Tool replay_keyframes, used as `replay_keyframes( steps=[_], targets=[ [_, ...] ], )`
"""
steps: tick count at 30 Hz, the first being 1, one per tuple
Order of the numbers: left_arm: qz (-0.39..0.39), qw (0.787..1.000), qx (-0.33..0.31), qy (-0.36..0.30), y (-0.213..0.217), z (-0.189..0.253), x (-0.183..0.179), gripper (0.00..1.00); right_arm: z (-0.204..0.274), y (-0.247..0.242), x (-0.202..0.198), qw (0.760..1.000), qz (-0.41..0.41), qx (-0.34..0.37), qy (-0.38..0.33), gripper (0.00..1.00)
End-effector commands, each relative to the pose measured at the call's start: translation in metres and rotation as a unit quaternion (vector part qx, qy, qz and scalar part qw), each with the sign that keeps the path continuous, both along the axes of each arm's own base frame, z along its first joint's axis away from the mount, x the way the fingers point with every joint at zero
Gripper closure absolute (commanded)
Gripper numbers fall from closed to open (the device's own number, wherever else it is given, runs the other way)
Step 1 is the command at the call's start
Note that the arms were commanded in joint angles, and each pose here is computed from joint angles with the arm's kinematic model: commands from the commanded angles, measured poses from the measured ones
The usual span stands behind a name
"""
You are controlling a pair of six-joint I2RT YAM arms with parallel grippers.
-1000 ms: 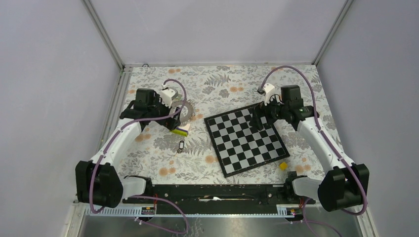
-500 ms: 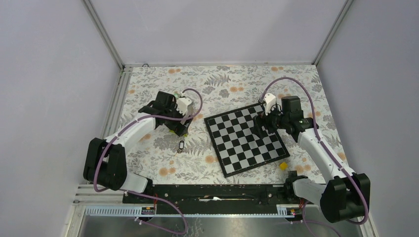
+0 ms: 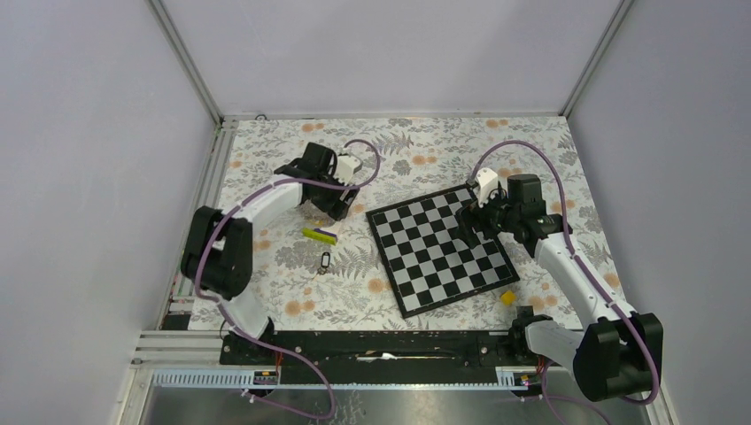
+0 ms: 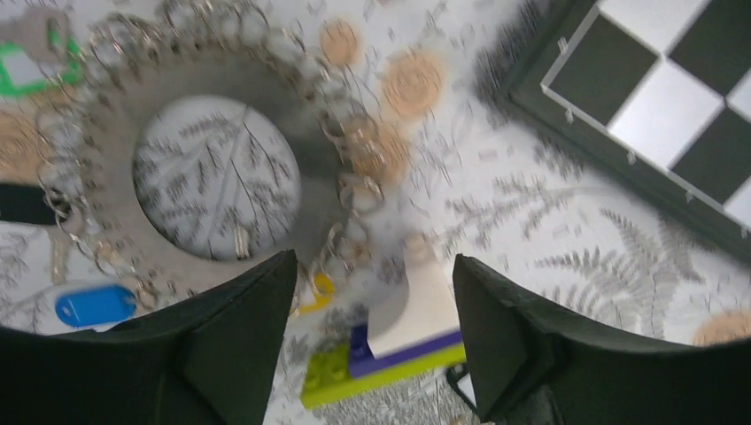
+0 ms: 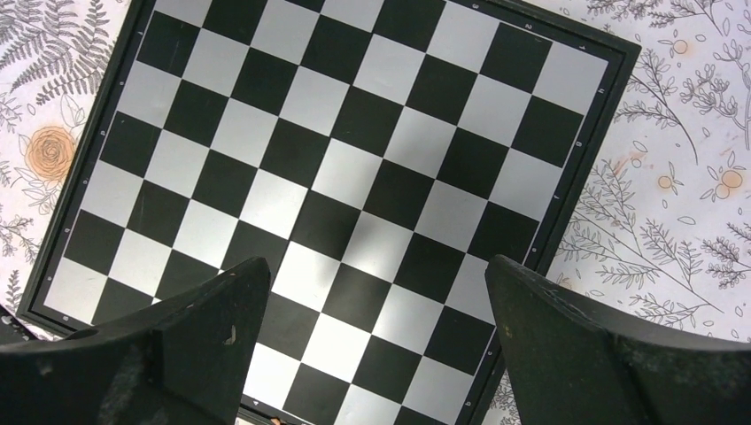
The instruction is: Put the keys on the keyring
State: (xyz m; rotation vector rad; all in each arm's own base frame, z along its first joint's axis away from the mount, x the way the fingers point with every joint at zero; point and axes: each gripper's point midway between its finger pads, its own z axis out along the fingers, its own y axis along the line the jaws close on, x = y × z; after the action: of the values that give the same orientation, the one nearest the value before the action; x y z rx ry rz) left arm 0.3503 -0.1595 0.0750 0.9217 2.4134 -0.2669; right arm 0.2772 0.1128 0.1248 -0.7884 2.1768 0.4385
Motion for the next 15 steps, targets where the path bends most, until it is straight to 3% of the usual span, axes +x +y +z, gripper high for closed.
replay_keyframes(
  steps=[1, 15],
  targets=[
    [0.045, 0.999, -0.012, -0.011, -0.011, 0.011, 0.041, 0.30, 0.007, -0.007, 0.009, 1.000, -0.010, -0.003, -0.027, 0.01],
    [0.092, 0.996, -0.011, 0.012, -0.027, -0.010, 0.095, 0.47, 0.002, -0.017, 0.013, 0.999, -0.026, -0.011, -0.026, 0.01]
  ],
)
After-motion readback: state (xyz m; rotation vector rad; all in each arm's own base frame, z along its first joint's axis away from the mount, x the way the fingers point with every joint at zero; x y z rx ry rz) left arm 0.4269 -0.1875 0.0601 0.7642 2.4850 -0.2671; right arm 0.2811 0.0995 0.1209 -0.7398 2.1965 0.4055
